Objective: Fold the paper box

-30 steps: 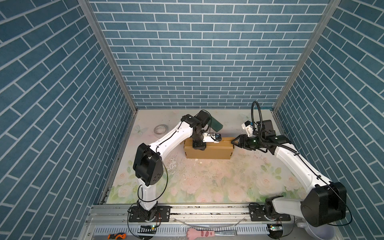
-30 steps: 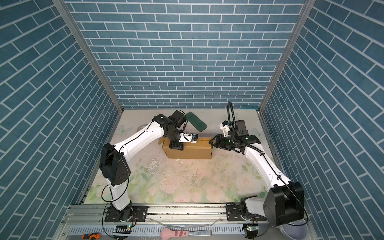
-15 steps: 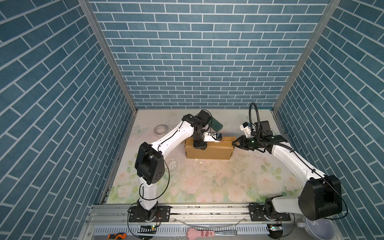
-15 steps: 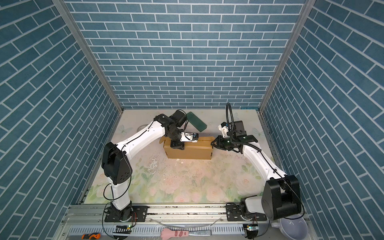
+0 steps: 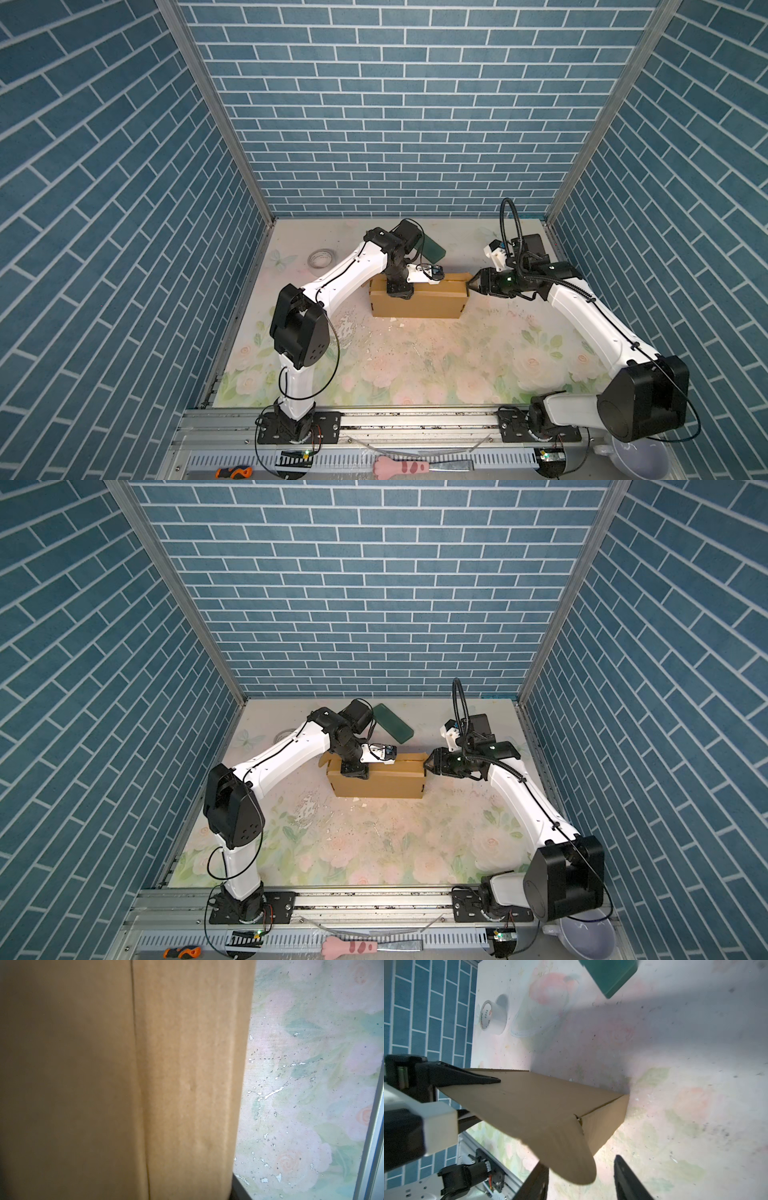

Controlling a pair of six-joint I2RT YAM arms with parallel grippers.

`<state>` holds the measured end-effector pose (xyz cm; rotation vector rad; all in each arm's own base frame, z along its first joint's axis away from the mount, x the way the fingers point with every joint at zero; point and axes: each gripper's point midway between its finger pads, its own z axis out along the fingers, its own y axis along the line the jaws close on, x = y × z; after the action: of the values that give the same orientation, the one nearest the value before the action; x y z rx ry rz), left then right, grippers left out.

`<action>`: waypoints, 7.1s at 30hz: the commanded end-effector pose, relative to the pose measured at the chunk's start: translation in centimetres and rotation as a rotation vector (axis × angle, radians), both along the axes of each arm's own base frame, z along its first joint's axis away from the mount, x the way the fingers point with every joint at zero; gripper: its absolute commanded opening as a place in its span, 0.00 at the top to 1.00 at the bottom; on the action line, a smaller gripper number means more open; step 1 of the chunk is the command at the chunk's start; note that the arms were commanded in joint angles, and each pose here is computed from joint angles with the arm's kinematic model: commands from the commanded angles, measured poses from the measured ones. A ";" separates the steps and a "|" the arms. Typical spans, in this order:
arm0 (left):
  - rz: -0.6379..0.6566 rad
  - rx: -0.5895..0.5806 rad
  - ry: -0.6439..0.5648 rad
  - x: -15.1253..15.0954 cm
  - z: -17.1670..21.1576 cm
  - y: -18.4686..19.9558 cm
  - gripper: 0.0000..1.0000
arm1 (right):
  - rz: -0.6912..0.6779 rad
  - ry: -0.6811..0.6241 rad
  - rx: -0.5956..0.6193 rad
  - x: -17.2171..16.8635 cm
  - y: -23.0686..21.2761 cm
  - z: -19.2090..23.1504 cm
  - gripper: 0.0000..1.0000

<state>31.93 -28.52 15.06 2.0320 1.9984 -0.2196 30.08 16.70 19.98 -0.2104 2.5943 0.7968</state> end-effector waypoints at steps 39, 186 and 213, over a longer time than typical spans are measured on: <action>-0.005 0.003 0.117 -0.6 -4.3 -0.6 0.72 | 0.072 0.046 -0.167 0.0 2.2 -0.1 1.00; 1.074 -0.575 0.053 -1.3 11.2 9.9 0.47 | -0.125 -0.096 -0.209 1.6 -0.2 -3.1 1.00; 1.134 -0.384 0.197 -3.9 7.8 10.9 0.57 | -0.124 -0.092 -0.204 1.2 0.0 -3.4 1.00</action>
<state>28.68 -17.99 21.55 0.4798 2.6177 -0.4979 32.83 17.80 19.60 -0.1724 2.4332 0.5369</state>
